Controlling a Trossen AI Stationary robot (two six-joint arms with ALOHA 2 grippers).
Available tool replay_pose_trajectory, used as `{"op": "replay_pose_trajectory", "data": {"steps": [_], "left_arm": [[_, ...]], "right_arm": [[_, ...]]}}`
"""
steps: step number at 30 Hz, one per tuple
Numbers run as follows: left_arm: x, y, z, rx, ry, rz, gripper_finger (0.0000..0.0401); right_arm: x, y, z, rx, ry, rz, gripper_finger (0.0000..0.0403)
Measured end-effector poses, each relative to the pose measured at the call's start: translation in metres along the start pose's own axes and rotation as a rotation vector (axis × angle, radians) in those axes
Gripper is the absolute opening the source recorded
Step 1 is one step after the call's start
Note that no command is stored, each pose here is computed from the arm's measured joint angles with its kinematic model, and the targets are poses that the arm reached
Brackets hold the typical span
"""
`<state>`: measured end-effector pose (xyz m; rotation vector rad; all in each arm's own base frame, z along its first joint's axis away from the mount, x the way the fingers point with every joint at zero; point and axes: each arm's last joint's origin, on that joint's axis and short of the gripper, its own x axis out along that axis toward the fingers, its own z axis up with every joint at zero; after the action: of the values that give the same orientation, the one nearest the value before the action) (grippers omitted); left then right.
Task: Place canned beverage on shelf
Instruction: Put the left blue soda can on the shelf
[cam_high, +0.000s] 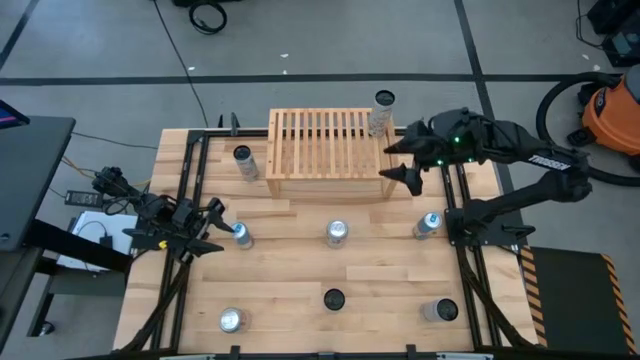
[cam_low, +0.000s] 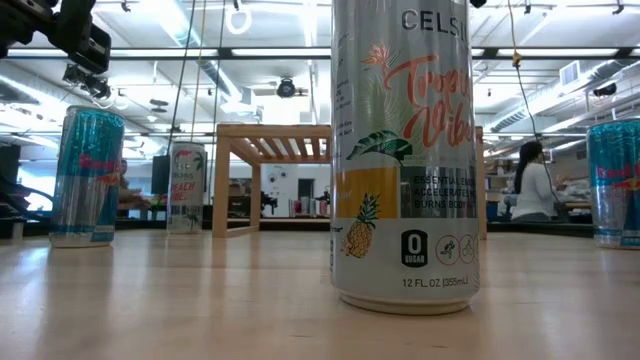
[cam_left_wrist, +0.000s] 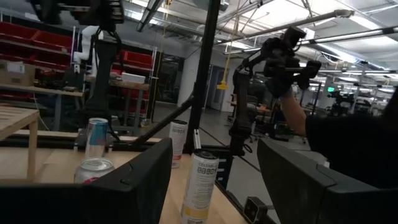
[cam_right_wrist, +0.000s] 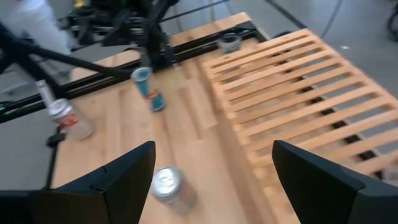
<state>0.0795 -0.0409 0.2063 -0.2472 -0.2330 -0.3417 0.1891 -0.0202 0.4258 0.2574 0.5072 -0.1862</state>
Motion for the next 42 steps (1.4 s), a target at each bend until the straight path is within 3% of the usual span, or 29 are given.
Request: {"op": "replay_pose_trajectory", "data": {"steps": [5,17,27,42], "left_arm": [[0.0,0.001,0.0,0.001,-0.004,0.027,0.0243],[-0.001,0.008,0.002,0.0,-0.049,0.286,0.0243],[-0.001,0.007,0.001,0.137,-0.023,0.245,0.0243],[-0.001,0.007,0.001,0.142,-0.015,0.245,0.0243]], "right_arm": [[0.001,0.017,-0.004,-0.017,0.0,0.021,0.0332],[0.039,0.054,-0.002,-0.018,-0.073,-0.062,0.0332],[0.075,0.08,-0.004,0.017,-0.1,-0.048,0.0332],[0.075,0.092,-0.005,0.013,-0.131,-0.017,0.0332]]}}
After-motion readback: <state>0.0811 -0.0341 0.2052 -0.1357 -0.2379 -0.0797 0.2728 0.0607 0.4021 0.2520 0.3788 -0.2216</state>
